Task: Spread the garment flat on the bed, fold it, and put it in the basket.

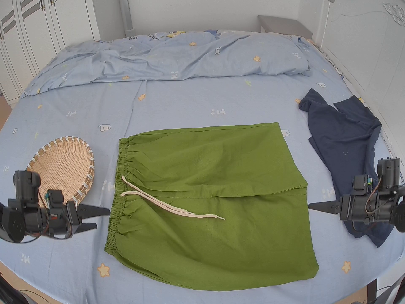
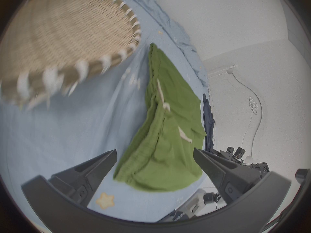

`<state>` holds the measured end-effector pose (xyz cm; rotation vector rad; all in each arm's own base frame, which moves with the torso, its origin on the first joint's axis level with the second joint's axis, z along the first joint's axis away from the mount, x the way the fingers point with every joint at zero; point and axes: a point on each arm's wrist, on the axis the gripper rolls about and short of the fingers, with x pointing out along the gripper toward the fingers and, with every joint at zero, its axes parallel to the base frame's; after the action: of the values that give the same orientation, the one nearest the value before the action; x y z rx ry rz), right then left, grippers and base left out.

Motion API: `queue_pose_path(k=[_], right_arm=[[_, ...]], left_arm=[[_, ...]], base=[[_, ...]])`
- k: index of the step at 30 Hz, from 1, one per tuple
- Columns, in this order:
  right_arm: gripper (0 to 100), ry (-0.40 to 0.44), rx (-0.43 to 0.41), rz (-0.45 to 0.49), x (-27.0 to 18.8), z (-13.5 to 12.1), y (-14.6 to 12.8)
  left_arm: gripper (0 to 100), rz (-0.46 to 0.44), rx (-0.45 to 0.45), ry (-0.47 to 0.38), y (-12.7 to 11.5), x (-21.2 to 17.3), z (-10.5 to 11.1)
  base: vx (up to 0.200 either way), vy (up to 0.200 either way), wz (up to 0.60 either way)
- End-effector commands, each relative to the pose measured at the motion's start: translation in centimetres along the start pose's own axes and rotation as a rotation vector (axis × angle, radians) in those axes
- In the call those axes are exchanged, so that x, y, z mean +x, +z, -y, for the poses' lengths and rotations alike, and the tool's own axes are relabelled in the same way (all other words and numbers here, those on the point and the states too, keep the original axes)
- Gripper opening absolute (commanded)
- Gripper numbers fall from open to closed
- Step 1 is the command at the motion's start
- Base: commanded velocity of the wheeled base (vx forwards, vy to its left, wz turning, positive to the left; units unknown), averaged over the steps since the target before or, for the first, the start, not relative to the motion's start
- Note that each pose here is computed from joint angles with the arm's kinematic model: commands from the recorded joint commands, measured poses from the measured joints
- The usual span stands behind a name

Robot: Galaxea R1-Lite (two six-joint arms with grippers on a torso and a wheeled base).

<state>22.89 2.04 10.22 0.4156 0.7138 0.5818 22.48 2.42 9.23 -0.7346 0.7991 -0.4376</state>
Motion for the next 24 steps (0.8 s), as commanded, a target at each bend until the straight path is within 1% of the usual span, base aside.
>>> queue_pose_path(k=[1,2,3,5,7,9,19,24], right_arm=[[100,0.027,-0.043,0.04,-2.8,-1.9,-2.5],[100,0.027,-0.043,0.04,-2.8,-1.9,-2.5],[100,0.028,-0.042,0.034,-2.8,-1.9,-2.6],[100,0.028,-0.039,0.028,-2.8,-1.9,-2.9],[100,0.028,-0.041,0.028,-2.8,-1.9,-2.9],[100,0.028,-0.041,0.028,-2.8,-1.9,-2.9],[100,0.031,-0.045,0.033,-2.7,-1.9,-2.7],[100,0.031,-0.048,0.039,-2.8,-1.9,-2.5]], left_arm=[[100,-0.056,-0.014,-0.013,-4.5,-2.0,-0.6],[100,-0.063,-0.011,-0.012,-4.7,-1.9,-0.7],[100,-0.084,0.01,-0.008,-5.1,-1.8,-0.9],[100,-0.131,0.037,0.003,-5.5,-1.0,-2.0],[100,-0.16,0.049,0.01,-5.6,-0.4,-2.6],[100,-0.183,0.04,0.014,-5.6,0.1,-3.2],[100,-0.194,0.053,0.002,-4.7,1.6,-3.7],[100,-0.221,0.053,-0.007,-4.5,2.6,-3.9]], base=[[0.0,0.0,0.0],[0.0,0.0,0.0],[0.0,0.0,0.0],[0.0,0.0,0.0],[0.0,0.0,0.0],[0.0,0.0,0.0],[0.0,0.0,0.0],[0.0,0.0,0.0]])
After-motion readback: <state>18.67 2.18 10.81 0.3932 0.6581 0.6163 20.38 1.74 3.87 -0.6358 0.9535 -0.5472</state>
